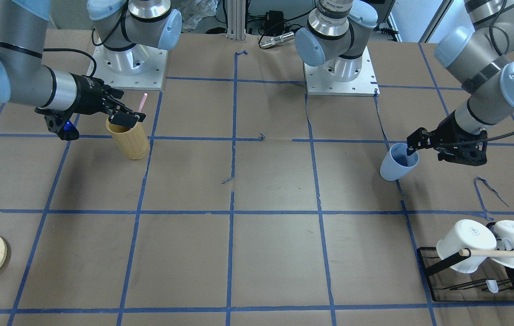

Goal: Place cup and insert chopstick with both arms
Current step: 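Lower left gripper to the blue cup while right gripper moves over bamboo cup, then grasp the blue cup with left gripper while right gripper grasps pink chopstick, then carry blue cup to table center with left gripper while right lifts chopstick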

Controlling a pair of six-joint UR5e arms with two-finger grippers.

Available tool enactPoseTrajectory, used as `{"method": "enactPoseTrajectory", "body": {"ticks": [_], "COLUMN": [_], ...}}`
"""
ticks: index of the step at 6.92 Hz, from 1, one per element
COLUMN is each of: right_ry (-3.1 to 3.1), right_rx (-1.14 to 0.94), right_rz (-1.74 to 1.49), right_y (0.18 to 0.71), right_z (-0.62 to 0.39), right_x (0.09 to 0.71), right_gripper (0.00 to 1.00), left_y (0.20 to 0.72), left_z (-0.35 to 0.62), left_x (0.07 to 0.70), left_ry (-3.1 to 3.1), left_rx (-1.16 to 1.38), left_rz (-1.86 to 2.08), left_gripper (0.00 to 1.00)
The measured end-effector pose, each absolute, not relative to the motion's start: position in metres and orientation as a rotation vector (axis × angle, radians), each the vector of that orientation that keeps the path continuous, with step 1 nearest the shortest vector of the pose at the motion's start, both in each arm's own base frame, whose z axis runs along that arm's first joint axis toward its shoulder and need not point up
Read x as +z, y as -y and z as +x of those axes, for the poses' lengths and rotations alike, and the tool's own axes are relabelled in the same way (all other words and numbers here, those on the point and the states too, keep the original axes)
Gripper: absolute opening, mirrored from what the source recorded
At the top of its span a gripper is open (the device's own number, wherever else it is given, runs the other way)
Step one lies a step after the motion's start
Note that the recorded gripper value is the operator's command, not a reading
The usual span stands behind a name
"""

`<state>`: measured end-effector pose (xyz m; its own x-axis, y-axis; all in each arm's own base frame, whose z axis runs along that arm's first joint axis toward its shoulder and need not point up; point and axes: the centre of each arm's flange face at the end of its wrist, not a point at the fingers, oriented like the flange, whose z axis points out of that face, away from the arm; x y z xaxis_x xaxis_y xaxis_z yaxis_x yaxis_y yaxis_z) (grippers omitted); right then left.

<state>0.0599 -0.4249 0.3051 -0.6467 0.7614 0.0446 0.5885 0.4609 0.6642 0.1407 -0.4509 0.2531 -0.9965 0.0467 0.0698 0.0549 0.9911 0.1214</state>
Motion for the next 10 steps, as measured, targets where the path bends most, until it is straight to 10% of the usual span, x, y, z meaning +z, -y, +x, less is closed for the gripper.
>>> {"method": "enactPoseTrajectory", "body": {"ticks": [2, 6, 10], "right_ry": [-2.422, -2.359, -2.316], "right_rx": [1.022, 1.066, 1.073], "right_rz": [1.189, 1.217, 1.256], "right_y": [0.419, 0.417, 0.428], "right_z": [0.063, 0.067, 0.067], "right_x": [0.302, 0.304, 0.333], "right_gripper": [0.45, 0.01, 0.00], "left_y": [0.449, 0.454, 0.520], "left_z": [0.130, 0.121, -0.045], "left_x": [0.241, 0.252, 0.319], "left_ry": [3.058, 3.065, 3.107], "left_rx": [-0.237, -0.217, -0.094], "left_rz": [-0.060, -0.101, -0.091], "left_gripper": [0.01, 0.00, 0.00]}}
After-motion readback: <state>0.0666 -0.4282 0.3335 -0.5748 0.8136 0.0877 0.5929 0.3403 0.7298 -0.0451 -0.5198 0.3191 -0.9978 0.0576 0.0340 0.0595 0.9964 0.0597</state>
